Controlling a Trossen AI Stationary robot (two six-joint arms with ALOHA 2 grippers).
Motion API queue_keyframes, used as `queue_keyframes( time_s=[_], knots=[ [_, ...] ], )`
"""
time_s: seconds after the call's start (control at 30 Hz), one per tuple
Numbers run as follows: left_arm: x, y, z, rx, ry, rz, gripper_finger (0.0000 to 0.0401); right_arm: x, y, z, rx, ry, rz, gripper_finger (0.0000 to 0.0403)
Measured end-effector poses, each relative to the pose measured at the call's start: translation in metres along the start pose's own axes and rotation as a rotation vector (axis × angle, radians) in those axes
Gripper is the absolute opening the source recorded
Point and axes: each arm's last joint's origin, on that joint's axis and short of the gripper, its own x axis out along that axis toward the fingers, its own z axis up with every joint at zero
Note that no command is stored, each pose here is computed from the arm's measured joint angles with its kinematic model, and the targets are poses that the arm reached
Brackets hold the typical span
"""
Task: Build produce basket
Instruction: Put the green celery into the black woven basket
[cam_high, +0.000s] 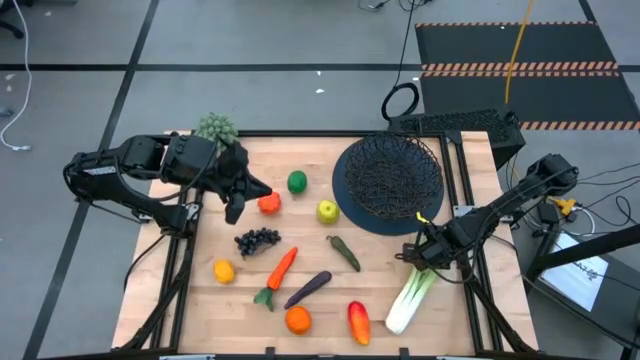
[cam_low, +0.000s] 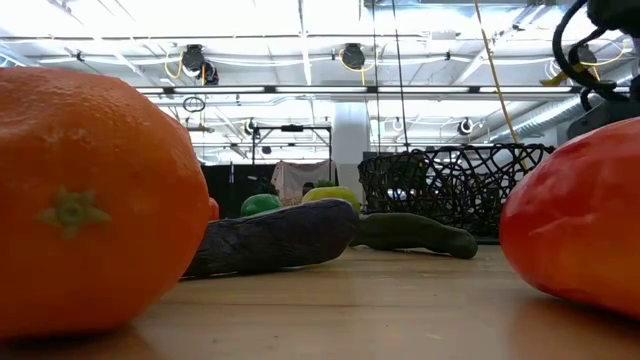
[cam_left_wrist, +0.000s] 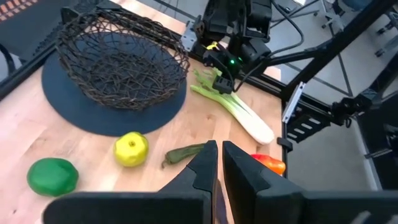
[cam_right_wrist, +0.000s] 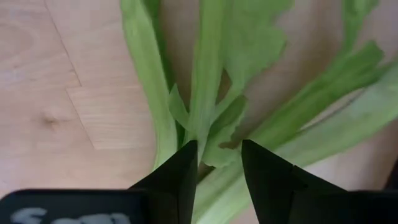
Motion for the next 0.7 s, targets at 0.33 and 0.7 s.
queue_keyframes(
  time_s=[0.33,0.7],
  knots=[
    [0.0000,0.0010,0.0005,-0.011,-0.018,0.033,0.0026,-0.0009,0.0098,-0.0055,-0.031,0.054,0.114,0.0121],
    [0.0070,0.0003,0.0008,-0.054,-0.005,0.042,0.0026,-0.0061,0.0094,-0.0035,-0.101,0.002,0.180,0.0121]
  ],
)
